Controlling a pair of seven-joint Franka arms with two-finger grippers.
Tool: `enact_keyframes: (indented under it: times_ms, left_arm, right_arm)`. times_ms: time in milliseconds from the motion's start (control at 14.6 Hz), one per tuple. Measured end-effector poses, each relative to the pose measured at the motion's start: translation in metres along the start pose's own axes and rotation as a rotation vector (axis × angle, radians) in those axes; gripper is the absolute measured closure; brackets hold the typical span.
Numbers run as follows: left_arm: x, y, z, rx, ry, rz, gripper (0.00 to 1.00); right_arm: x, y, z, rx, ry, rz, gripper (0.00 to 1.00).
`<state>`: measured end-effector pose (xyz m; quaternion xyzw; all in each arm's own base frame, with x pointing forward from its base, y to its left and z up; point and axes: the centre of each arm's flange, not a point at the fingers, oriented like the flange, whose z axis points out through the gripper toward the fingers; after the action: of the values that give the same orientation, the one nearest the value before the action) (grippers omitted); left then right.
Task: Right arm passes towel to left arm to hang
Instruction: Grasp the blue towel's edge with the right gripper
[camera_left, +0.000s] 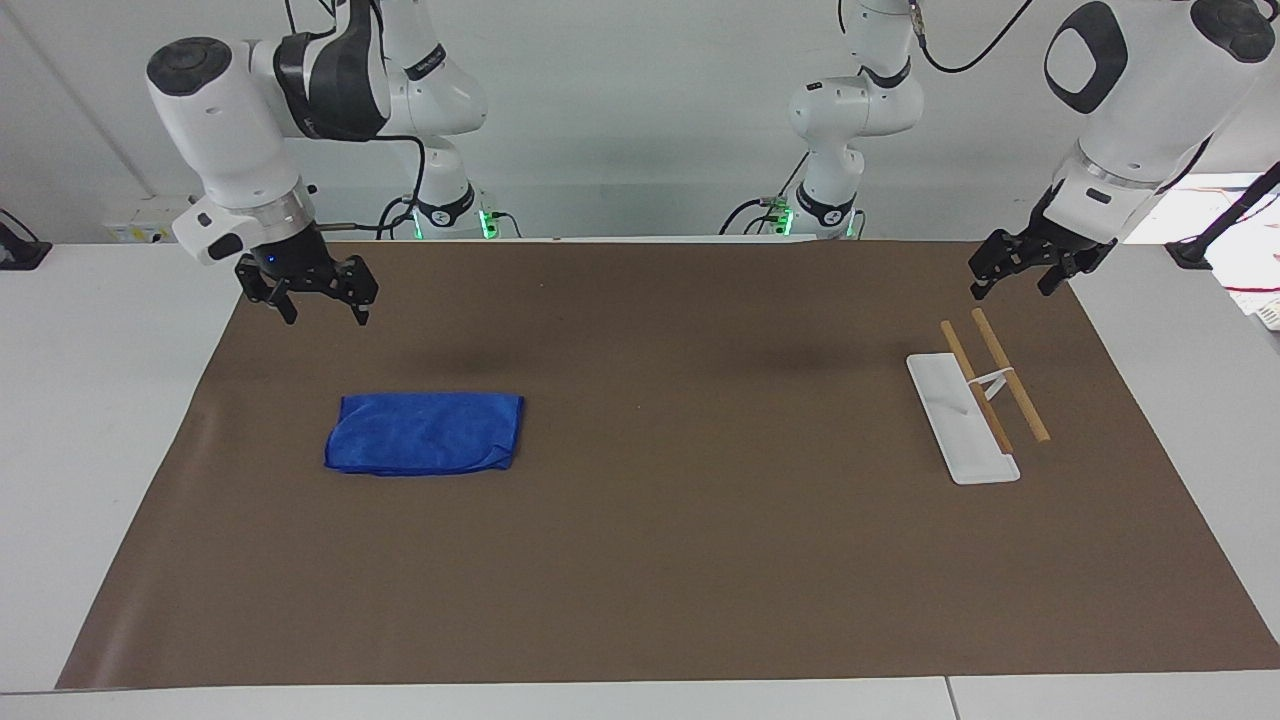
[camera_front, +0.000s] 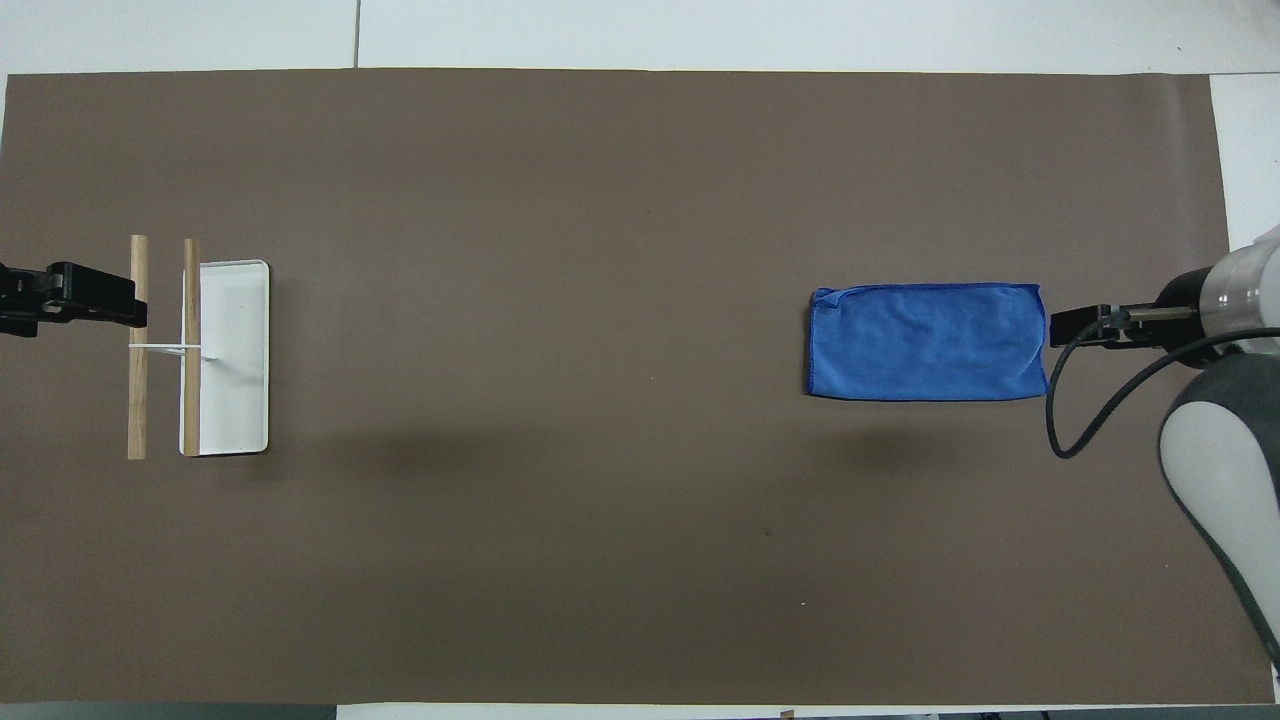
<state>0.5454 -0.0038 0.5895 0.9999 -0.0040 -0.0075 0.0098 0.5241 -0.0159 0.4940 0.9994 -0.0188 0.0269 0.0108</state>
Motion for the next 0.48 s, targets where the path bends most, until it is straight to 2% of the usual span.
enact_keyframes:
  times_ms: [481]
  left_arm:
    - [0.0, 0.0, 0.0, 0.0, 0.0, 0.0, 0.0]
  right_arm:
    - [0.002, -0.02, 0.131, 0.005, 0.041, -0.032, 0.0]
